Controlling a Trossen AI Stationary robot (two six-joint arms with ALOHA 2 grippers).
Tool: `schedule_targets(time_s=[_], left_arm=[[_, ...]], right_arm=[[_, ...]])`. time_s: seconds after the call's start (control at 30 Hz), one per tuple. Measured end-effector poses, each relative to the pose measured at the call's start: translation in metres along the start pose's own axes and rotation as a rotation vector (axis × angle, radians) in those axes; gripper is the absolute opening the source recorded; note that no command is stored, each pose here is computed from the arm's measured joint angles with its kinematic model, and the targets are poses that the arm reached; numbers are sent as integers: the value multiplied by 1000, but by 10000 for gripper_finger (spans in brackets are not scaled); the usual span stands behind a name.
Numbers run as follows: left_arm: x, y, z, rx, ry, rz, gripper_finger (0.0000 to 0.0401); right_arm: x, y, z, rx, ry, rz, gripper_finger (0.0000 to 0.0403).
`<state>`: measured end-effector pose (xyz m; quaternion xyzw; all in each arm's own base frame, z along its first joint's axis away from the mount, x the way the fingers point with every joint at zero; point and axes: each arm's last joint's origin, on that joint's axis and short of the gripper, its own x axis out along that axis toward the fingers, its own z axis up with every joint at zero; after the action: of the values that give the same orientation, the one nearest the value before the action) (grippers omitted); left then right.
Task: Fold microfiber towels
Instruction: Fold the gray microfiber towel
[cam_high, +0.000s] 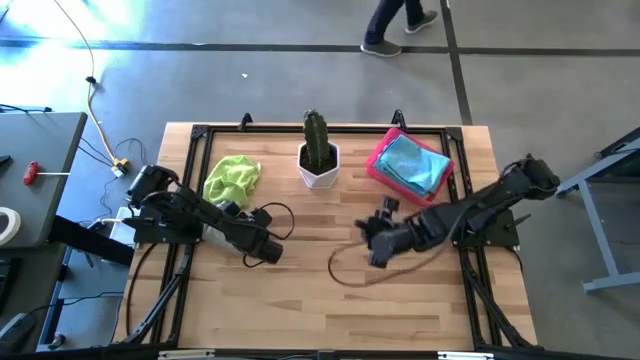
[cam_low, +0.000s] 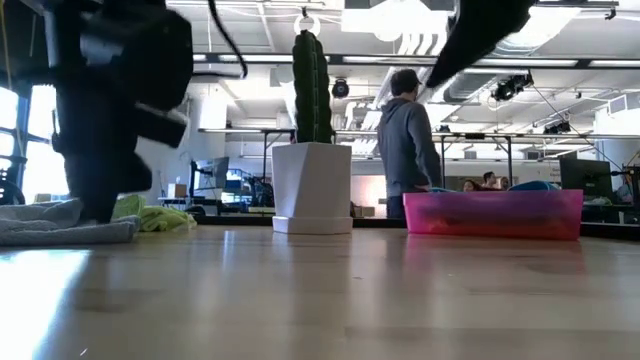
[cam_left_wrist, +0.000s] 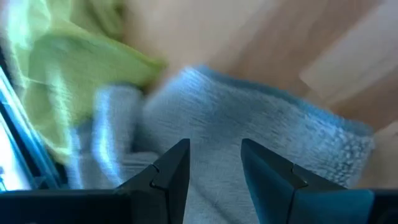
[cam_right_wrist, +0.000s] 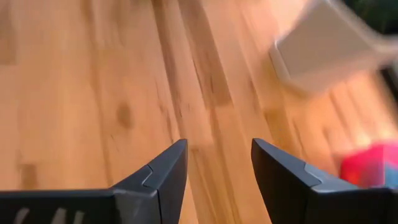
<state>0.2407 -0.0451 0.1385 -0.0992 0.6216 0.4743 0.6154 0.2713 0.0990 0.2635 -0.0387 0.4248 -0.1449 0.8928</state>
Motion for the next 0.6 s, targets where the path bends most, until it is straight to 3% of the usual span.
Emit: schedule_targets(time_s=[0.13,0.33,0.5,0.6], left_arm=[[14,-7,-7,-2,69,-42,135],[11,-17,-12,8,35,-105,131],[-8,-38,-9,-7,-28,-268,113],[-21,-61,-4,-16,-121,-499,101]], right_arm=[[-11,16,-3,-35,-95,-45,172],[-21,33,-10,-66,-83,65,172],[-25,38,-11,-69,-109,76,172],[-25,38,-10,-44,-118,77,172]])
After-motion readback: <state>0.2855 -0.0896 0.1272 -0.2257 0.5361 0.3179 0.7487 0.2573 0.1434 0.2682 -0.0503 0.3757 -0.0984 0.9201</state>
